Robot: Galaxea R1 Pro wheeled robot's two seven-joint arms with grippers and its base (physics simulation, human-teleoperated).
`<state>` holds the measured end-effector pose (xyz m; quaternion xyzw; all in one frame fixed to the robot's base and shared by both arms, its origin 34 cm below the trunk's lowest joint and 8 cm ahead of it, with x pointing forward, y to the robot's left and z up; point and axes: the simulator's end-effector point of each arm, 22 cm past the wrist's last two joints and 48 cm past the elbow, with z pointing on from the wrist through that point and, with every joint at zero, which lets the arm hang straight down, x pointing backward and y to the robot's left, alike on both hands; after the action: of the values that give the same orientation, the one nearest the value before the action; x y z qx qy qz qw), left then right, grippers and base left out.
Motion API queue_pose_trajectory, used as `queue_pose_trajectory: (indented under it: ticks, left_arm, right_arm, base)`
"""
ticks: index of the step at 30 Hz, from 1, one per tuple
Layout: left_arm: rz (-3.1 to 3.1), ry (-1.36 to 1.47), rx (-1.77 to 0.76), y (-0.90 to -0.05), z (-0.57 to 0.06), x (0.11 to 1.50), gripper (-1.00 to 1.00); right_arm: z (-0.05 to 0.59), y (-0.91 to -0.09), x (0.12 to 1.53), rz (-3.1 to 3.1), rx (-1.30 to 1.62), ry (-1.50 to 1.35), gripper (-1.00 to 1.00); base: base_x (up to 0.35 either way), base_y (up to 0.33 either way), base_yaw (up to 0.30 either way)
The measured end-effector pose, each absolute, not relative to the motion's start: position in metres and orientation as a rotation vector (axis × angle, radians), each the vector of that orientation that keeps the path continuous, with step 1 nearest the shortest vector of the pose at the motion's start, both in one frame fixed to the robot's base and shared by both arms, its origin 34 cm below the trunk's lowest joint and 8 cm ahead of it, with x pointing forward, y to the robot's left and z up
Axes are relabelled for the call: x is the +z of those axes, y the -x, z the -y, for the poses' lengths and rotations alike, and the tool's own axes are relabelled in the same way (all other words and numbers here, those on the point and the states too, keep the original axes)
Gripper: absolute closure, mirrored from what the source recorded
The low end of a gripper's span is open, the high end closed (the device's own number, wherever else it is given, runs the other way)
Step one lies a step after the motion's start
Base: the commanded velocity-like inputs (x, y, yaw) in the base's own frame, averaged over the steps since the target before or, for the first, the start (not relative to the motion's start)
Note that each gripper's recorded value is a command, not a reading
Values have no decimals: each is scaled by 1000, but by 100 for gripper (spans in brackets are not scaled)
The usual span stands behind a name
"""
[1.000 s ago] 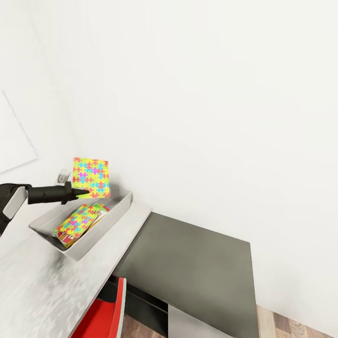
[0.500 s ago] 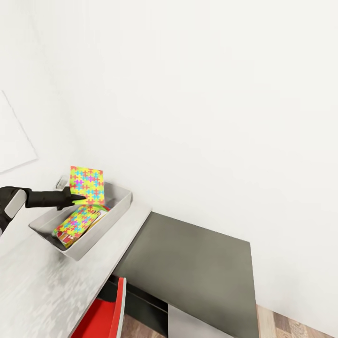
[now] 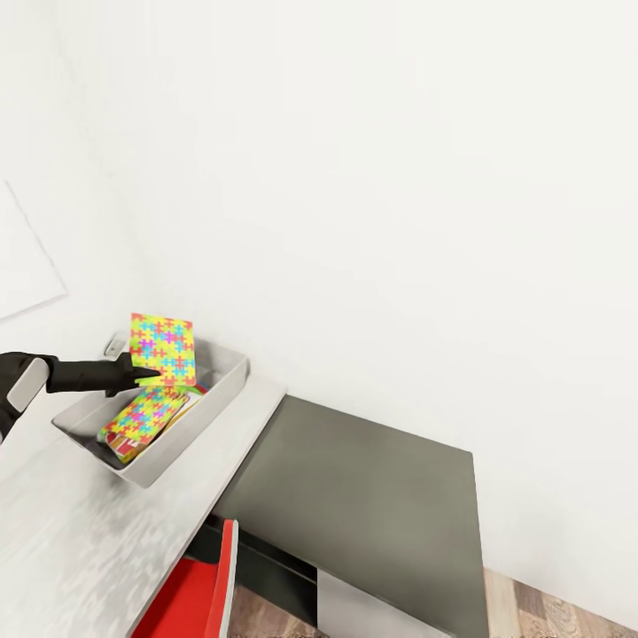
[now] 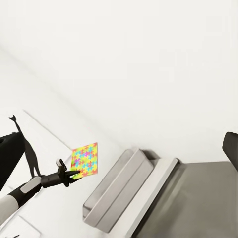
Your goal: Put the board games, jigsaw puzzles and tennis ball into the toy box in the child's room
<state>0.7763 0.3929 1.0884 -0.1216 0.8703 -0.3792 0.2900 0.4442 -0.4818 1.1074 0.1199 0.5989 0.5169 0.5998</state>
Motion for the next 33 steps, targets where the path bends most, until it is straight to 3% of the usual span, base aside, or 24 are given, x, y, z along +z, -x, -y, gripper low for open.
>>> queue_pose_trajectory:
  ticks: [33]
  left_arm:
    - [-2262, 430, -1080, -788, -406, 1074, 100]
  right_arm:
    - [482, -449, 1089, -1437, 1195, -311, -100]
  base:
    - [0, 0, 0]
